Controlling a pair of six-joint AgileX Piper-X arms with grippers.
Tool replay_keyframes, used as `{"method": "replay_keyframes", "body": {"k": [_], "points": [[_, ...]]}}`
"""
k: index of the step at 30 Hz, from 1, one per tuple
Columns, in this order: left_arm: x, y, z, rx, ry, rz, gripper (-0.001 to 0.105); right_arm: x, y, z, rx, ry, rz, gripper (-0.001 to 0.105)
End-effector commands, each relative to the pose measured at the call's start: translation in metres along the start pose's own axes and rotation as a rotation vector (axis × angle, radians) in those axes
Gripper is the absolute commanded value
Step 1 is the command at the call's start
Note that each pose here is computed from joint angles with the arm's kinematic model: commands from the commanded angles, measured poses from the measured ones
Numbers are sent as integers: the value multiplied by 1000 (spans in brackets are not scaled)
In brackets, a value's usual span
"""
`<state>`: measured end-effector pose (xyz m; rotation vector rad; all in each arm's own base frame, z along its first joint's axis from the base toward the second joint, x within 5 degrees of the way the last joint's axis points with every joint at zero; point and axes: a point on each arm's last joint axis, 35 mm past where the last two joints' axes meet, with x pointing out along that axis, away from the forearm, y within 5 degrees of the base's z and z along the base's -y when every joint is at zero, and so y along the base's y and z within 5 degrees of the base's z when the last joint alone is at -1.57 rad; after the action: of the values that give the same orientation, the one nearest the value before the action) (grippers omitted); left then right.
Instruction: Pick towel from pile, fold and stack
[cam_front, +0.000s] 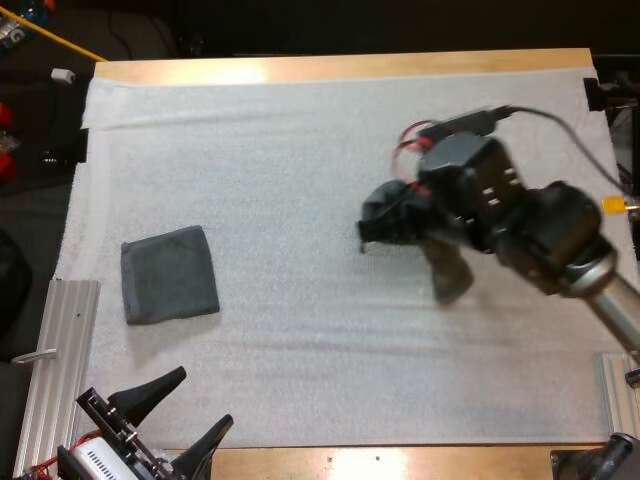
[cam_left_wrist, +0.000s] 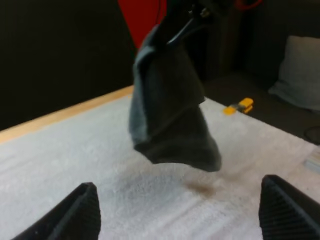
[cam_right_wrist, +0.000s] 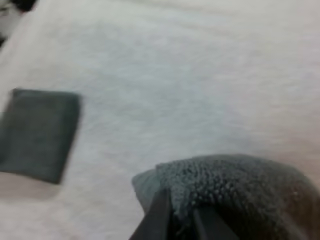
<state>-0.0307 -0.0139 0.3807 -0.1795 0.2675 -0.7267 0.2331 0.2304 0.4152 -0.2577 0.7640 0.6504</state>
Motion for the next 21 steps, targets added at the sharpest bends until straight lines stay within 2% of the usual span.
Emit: {"method": "replay_keyframes", "body": {"k": [1, 5, 8, 11, 13, 15, 17, 21], "points": [[-1, -1, 0, -8, 4, -12, 65, 6, 12, 6, 14, -38, 68, 0], [-1, -1, 0, -9, 6, -11, 65, 15, 36, 13, 14, -92, 237, 0], [-1, -1, 0, -9, 6, -11, 65, 13, 41, 13, -21, -98, 281, 0], [-1, -1, 0, -9, 6, -11, 65, 19, 36, 1, -81, -13, 201, 0], [-1, -1, 0, -9, 6, -11, 65, 32, 29, -18, -141, 91, 140, 0], [-1, -1, 0, -9, 6, -11, 65, 45, 19, -36, -152, 185, 86, 0], [-1, -1, 0, -9, 6, -11, 65, 63, 6, -58, -137, 274, 23, 0], [-1, -1, 0, -9, 6, -11, 65, 92, -29, -98, -7, 430, -54, 0]]}}
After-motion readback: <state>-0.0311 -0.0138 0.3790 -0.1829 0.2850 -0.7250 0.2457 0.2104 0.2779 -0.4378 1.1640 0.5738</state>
